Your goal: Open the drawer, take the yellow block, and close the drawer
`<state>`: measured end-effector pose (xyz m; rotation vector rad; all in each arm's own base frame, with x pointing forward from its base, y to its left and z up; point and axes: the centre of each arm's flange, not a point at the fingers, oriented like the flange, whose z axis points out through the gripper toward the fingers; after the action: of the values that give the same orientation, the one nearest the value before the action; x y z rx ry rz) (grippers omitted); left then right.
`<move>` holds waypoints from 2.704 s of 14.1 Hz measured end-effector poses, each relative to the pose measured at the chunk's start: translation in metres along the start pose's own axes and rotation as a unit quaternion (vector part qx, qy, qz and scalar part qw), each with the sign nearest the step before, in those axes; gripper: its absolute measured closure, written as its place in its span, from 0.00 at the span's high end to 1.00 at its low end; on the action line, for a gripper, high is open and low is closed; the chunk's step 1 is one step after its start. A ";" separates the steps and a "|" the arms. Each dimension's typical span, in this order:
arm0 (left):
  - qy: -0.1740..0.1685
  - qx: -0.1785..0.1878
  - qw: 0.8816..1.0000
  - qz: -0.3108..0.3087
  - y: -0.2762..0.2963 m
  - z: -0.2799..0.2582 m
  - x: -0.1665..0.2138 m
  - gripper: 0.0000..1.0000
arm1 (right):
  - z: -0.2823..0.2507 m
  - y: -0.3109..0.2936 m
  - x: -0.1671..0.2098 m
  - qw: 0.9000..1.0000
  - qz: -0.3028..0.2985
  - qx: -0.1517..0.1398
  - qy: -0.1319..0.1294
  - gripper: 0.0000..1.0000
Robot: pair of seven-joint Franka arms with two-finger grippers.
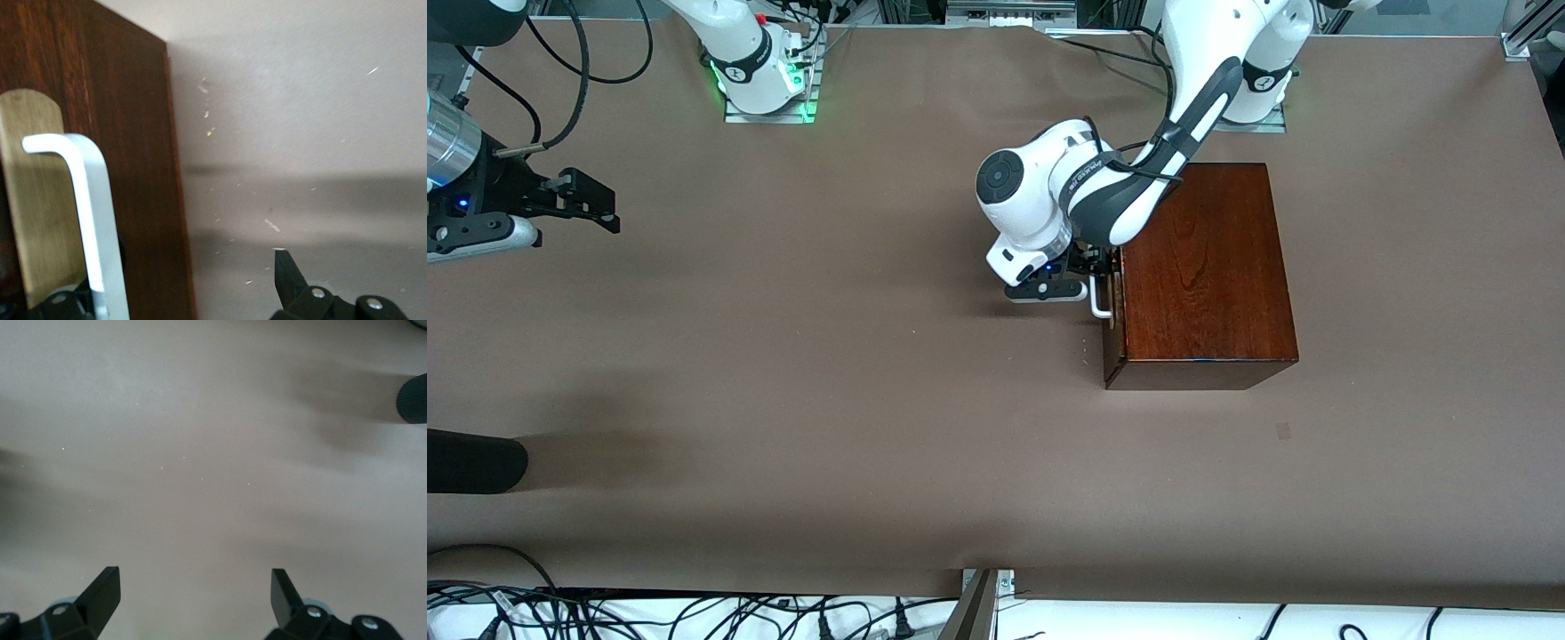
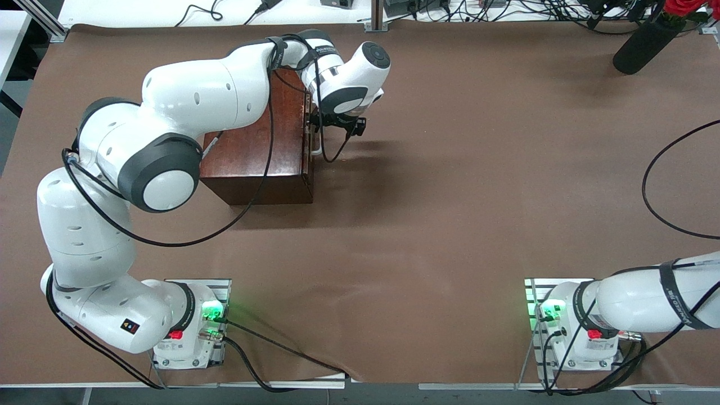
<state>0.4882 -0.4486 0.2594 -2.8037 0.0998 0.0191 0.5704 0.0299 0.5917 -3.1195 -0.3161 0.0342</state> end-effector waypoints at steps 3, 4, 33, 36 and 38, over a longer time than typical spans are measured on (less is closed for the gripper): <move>0.017 -0.023 1.000 -0.002 0.006 -0.005 0.003 1.00 | 0.000 0.000 0.000 1.000 0.000 0.000 0.000 1.00; 0.018 -0.025 1.000 -0.005 0.006 -0.005 0.003 1.00 | 0.000 0.000 0.000 1.000 0.000 0.000 0.000 1.00; 0.063 -0.054 0.995 0.054 0.069 -0.049 -0.006 1.00 | 0.000 0.002 0.000 1.000 0.002 0.000 0.000 1.00; 0.063 -0.050 0.995 0.061 0.065 -0.058 -0.002 1.00 | 0.000 0.002 0.000 1.000 0.002 0.000 0.000 1.00; 0.063 -0.045 0.995 0.058 0.059 -0.066 0.003 1.00 | 0.000 0.002 0.000 1.000 0.002 0.000 0.000 1.00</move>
<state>0.4868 -0.5259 0.3027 -2.8840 0.2990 -0.1292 0.5705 0.0275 0.5917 -3.1201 -0.3095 0.0341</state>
